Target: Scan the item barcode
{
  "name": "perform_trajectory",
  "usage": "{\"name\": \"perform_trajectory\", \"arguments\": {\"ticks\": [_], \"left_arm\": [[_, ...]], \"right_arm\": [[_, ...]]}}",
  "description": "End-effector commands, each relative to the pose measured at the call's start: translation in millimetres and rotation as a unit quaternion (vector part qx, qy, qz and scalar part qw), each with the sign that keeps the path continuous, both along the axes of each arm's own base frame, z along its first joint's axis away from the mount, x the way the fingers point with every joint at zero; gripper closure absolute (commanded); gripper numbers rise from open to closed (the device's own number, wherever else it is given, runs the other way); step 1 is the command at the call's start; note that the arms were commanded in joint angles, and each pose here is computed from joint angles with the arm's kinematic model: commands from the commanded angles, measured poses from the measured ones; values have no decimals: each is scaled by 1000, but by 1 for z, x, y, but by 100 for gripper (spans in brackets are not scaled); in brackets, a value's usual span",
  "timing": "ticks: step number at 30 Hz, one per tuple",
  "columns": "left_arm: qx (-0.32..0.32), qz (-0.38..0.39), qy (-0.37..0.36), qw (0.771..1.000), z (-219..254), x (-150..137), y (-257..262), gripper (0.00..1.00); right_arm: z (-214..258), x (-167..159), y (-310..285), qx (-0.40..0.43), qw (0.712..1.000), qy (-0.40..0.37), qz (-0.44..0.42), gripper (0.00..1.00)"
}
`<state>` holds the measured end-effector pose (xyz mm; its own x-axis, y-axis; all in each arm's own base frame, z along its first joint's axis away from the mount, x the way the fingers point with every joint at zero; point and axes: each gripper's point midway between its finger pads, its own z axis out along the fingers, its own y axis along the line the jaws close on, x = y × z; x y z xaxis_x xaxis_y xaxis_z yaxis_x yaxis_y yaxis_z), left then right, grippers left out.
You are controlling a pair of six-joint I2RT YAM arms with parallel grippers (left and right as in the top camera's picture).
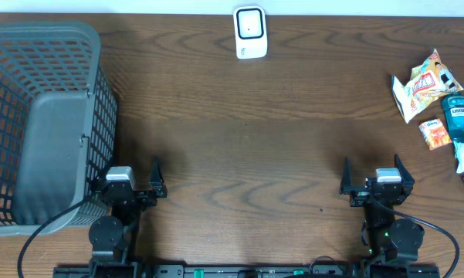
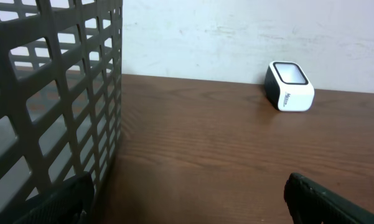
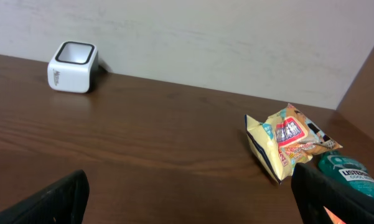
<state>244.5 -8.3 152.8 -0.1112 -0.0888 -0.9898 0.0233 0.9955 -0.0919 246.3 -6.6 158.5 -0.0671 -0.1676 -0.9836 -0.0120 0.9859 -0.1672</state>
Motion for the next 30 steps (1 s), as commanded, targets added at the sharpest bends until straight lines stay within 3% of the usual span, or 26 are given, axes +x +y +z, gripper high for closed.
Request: {"name": "perform_trajectory", "arguments": {"ticks": [1, 20, 30], "left_arm": [[4, -1, 20, 1000, -15, -1, 0, 2], [4, -1, 20, 1000, -15, -1, 0, 2], [4, -1, 20, 1000, -15, -1, 0, 2]], "right_arm": [[0, 0, 0, -7, 1000, 0, -2, 1], [1, 0, 1, -6, 1000, -2, 1, 1], [1, 0, -1, 36, 999, -2, -5, 1]]}}
